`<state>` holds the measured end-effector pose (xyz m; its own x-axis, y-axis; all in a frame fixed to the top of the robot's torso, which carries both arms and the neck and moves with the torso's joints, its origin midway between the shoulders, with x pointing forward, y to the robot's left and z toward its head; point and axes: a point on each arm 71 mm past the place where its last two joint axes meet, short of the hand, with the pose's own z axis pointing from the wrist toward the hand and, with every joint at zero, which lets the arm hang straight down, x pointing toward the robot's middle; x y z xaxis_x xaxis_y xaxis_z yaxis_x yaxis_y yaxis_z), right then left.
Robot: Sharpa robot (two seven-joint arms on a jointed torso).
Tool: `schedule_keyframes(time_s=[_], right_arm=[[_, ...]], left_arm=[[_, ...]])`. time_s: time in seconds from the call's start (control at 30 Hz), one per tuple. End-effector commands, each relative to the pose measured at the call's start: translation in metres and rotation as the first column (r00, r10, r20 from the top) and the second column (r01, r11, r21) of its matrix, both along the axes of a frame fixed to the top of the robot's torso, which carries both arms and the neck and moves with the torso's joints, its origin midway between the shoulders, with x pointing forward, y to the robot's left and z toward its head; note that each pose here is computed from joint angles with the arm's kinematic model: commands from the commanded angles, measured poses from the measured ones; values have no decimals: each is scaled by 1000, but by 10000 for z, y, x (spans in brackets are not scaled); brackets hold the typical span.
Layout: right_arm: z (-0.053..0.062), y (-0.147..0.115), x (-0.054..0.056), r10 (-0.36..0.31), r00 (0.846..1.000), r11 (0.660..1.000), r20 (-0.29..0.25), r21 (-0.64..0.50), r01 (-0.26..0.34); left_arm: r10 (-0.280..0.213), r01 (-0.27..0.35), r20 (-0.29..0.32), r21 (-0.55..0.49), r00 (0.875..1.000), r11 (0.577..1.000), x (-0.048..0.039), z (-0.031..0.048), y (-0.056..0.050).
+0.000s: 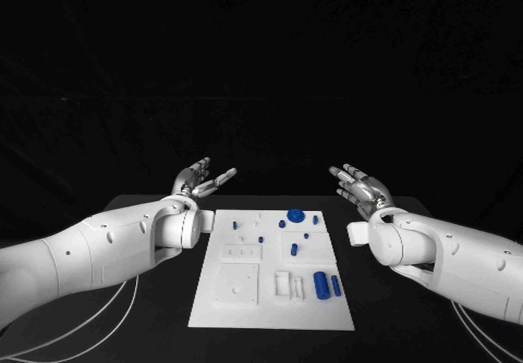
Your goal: Assemble the parts on the task board
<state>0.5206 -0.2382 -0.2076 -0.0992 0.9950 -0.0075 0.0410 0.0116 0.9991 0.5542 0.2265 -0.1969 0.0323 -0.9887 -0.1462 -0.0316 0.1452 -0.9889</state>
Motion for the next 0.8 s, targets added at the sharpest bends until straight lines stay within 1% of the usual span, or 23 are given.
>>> schedule_keyframes(time_s=[0.03, 0.1, 0.17, 0.27, 0.4, 0.43, 0.6, 0.7, 0.8], right_arm=[[-15, 75, 41, 211, 975, 977, -70, -19, -213], [2, 33, 86, 238, 968, 970, -86, -29, -241], [13, 5, 114, 254, 962, 965, -96, -36, -259], [28, -34, 151, 276, 954, 958, -112, -46, -283], [33, -47, 163, 283, 952, 956, -118, -50, -291], [41, -162, 300, 191, 981, 934, -14, -304, -186], [52, -116, 338, 236, 971, 864, 35, -465, -193], [74, -69, 361, 288, 956, 795, 51, -569, -209], [105, -29, 374, 333, 940, 714, 67, -669, -205]], left_arm=[[-68, 67, -74, -20, 995, 998, 74, 0, -26], [-68, 67, -76, -13, 995, 998, 118, 31, -7], [-67, 67, -78, -10, 995, 998, 136, 45, 1], [-67, 67, -78, -9, 995, 998, 141, 49, 3], [-67, 67, -78, -9, 995, 998, 141, 49, 3], [-92, 91, -72, -17, 993, 996, 138, 51, 41], [-123, 122, -60, -11, 991, 992, 124, 62, 53], [-159, 159, -60, 0, 985, 987, 87, 67, 54], [-191, 192, -59, 6, 980, 981, 39, 73, 44]])
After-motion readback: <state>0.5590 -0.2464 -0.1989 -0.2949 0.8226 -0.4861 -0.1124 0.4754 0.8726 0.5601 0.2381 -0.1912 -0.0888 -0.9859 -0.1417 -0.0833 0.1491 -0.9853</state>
